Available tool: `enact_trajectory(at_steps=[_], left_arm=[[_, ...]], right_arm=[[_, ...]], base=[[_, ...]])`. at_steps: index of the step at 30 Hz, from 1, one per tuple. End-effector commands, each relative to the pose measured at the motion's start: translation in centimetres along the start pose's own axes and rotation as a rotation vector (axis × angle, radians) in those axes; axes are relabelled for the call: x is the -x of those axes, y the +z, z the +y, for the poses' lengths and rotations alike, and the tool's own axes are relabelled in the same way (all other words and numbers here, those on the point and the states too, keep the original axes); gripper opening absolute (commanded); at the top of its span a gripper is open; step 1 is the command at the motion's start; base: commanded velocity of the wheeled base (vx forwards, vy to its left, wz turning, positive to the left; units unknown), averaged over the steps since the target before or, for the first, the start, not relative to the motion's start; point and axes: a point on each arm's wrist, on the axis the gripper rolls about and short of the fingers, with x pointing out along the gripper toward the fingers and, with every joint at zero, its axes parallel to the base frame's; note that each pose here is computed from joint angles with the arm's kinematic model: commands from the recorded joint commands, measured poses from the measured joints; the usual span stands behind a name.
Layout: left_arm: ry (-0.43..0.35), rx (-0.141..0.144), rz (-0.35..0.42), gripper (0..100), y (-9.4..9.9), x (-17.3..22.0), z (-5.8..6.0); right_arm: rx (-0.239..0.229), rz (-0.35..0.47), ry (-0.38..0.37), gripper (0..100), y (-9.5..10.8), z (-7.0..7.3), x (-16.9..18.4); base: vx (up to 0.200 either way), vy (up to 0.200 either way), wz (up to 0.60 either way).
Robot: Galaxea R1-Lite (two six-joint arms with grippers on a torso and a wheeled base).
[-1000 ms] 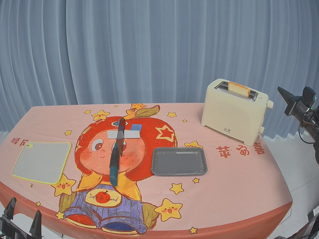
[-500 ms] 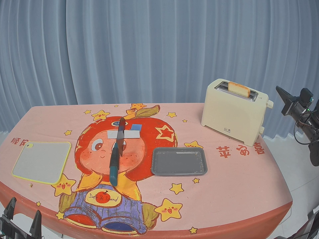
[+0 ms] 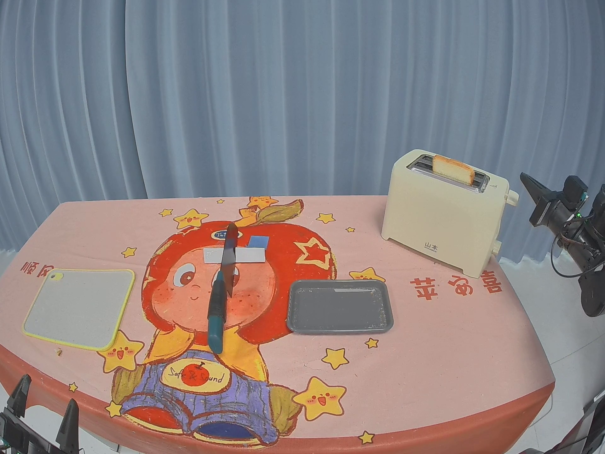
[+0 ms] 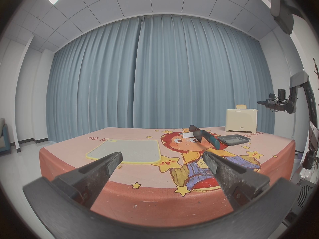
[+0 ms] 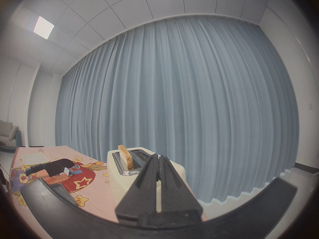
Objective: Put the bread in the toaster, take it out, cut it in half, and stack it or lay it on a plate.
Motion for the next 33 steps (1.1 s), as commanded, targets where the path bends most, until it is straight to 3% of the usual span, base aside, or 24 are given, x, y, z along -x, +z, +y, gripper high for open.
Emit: enact_trajectory(at_steps=[1,5,11,14,33], left_arm=[[0.000,0.000,0.001,100,-0.5,0.0,0.0],[0.000,0.000,0.001,100,-0.5,0.0,0.0],[0.000,0.000,0.001,100,-0.5,0.0,0.0],[0.000,0.000,0.001,100,-0.5,0.0,0.0],[0.000,0.000,0.001,100,-0.5,0.0,0.0]], right_arm=[[-0.006,0.024,-0.010,0,-1.4,-1.0,-0.4],[0.007,0.009,0.034,0,-1.9,-1.9,-0.4],[0.011,0.023,0.103,0,-2.2,-2.0,0.2],[0.036,-0.001,0.137,0,-2.1,-2.1,0.3],[0.053,0.041,0.110,0,-3.9,-3.1,0.0]], base=[[0.000,0.000,0.00],[0.000,0.000,0.00],[0.000,0.000,0.00],[0.000,0.000,0.00],[0.000,0.000,0.00]])
